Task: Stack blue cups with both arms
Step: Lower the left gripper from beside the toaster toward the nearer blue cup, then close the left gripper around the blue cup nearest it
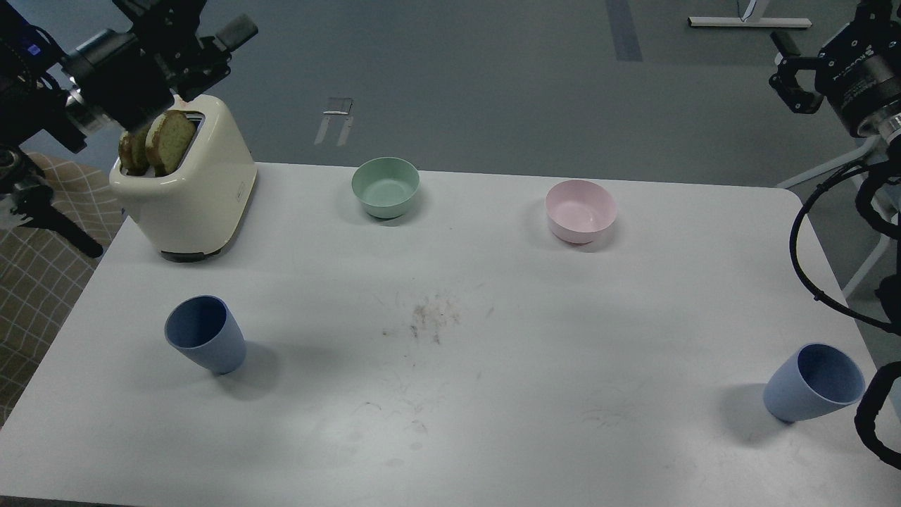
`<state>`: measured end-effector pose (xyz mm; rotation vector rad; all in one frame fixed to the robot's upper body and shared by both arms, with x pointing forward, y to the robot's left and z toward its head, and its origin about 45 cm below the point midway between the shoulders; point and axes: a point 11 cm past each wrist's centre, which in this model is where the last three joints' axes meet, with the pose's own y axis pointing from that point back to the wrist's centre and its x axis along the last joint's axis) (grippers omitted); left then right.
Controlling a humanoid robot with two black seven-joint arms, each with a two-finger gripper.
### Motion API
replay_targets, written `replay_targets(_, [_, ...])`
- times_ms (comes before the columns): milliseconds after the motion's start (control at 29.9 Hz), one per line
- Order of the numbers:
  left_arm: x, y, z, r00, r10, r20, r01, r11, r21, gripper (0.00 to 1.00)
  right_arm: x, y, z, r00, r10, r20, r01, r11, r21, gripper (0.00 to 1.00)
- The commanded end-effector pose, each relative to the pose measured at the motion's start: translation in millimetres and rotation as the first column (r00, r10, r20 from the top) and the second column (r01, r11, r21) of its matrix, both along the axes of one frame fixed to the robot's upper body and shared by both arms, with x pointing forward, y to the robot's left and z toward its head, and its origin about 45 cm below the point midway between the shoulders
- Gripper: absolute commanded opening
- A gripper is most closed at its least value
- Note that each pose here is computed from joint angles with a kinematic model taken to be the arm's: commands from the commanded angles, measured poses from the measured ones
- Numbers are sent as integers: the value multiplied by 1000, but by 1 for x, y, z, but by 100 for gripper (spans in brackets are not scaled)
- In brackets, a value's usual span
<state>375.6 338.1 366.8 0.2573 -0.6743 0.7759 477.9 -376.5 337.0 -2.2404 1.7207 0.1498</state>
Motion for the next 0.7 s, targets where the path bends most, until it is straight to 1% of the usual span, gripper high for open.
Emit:
replay_targets(0, [-25, 3, -19, 998, -28, 59, 11, 962, 274, 94, -5, -12, -2, 999, -28, 17, 28, 1000, -3, 100])
replay_targets(67, [-42, 15, -37, 993, -70, 90, 15, 864, 504, 94, -7, -14, -5, 999, -35, 20, 35, 999, -1, 100])
replay_targets(100, [-46, 19, -39, 992, -82, 97, 15, 834, 551, 94, -7, -15, -6, 999, -36, 19, 36, 999, -2, 100])
replay_targets(134, [-54, 29, -43, 989, -98, 109, 6, 772, 635, 94, -9, -20, -5, 999, -43, 18, 44, 999, -11, 100])
replay_targets(234, [-64, 50, -43, 985, -105, 139, -31, 682, 731, 94, -11, -27, -5, 998, -55, 15, 55, 998, -10, 100])
replay_targets(301, [-69, 61, -44, 986, -97, 137, -41, 652, 757, 93, -14, -32, -7, 998, -61, 13, 61, 998, 4, 100])
replay_targets(401, [-77, 72, -52, 992, -82, 98, -26, 622, 782, 93, -16, -38, -4, 997, -70, 19, 70, 997, 9, 100])
replay_targets(468, [-84, 84, -66, 997, -60, 50, -4, 599, 801, 92, -16, -39, -3, 997, -72, 20, 72, 997, 8, 100])
replay_targets(535, [-90, 106, -87, 1000, -11, -7, 12, 562, 827, 92, -16, -40, -3, 997, -73, 21, 72, 997, 7, 100])
replay_targets(568, [-92, 110, -91, 1000, -4, -19, 18, 555, 832, 92, -16, -40, -3, 997, -73, 22, 72, 997, 8, 100])
replay_targets(668, [-96, 116, -99, 999, 11, -45, 32, 545, 838, 87, -16, -40, -3, 997, -74, 22, 74, 997, 8, 100])
